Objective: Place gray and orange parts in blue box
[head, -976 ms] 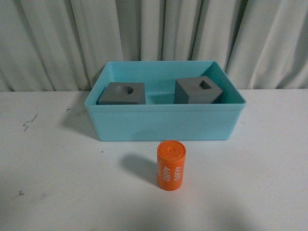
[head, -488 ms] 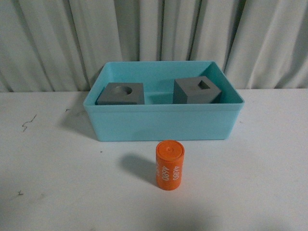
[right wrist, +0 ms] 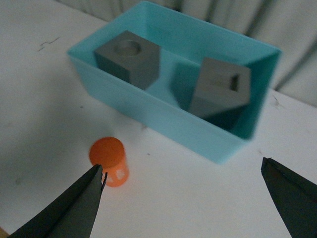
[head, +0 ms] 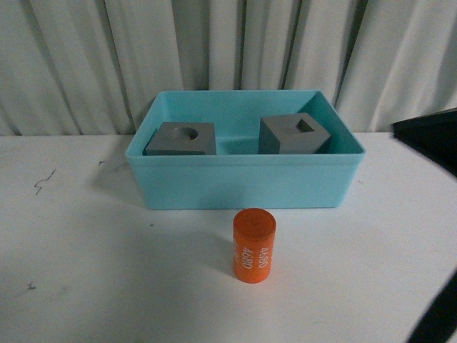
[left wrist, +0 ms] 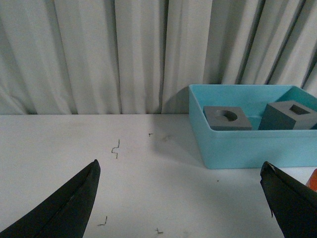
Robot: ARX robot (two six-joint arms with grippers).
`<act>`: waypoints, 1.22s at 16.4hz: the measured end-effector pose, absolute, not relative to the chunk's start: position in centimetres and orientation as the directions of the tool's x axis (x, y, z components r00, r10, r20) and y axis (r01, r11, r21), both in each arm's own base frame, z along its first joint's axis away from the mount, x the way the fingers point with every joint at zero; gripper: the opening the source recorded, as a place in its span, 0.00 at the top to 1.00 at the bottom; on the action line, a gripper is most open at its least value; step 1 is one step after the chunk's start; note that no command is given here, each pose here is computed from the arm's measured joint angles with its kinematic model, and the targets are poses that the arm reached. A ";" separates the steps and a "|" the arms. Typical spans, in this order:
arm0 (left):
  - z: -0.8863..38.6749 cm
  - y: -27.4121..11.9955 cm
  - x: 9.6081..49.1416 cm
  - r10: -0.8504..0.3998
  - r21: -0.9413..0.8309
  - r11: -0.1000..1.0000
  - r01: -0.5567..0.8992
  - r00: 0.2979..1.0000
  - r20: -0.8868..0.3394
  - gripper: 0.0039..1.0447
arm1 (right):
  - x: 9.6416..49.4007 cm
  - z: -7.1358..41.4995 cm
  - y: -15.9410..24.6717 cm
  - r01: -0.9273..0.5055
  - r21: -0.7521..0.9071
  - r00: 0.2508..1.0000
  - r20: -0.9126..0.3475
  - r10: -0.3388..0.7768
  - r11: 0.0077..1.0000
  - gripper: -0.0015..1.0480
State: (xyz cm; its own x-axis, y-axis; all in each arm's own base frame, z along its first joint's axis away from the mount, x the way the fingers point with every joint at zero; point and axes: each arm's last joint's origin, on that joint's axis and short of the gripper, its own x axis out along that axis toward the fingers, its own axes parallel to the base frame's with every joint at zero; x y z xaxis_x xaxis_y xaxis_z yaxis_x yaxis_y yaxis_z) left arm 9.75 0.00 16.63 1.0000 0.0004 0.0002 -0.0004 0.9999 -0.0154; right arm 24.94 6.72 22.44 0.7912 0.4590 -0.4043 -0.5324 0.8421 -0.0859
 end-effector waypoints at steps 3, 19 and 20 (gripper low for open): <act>16.6 0.0 9.7 0.000 -0.015 1.000 0.000 1.000 0.000 0.06 | 26.8 21.5 11.9 -0.698 -0.146 0.675 -0.461 0.576 0.701 0.06; 16.6 0.0 9.7 0.000 -0.015 1.000 0.000 1.000 0.000 0.06 | 31.6 11.4 18.5 -0.698 -0.036 0.556 -0.657 0.509 0.716 0.06; 16.6 0.0 9.7 0.000 -0.015 1.000 0.000 1.000 0.000 0.06 | 31.7 10.7 18.6 -0.678 -0.031 0.561 -0.667 0.490 0.734 0.19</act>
State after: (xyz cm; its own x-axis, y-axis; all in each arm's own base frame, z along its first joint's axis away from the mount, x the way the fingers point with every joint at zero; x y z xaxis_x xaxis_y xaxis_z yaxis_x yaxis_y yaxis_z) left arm 9.75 0.00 16.63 1.0000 0.0004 0.0002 -0.0004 0.9999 -0.0154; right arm 31.73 18.57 10.74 0.5609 0.4899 -0.6673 -0.6783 0.7341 -0.0312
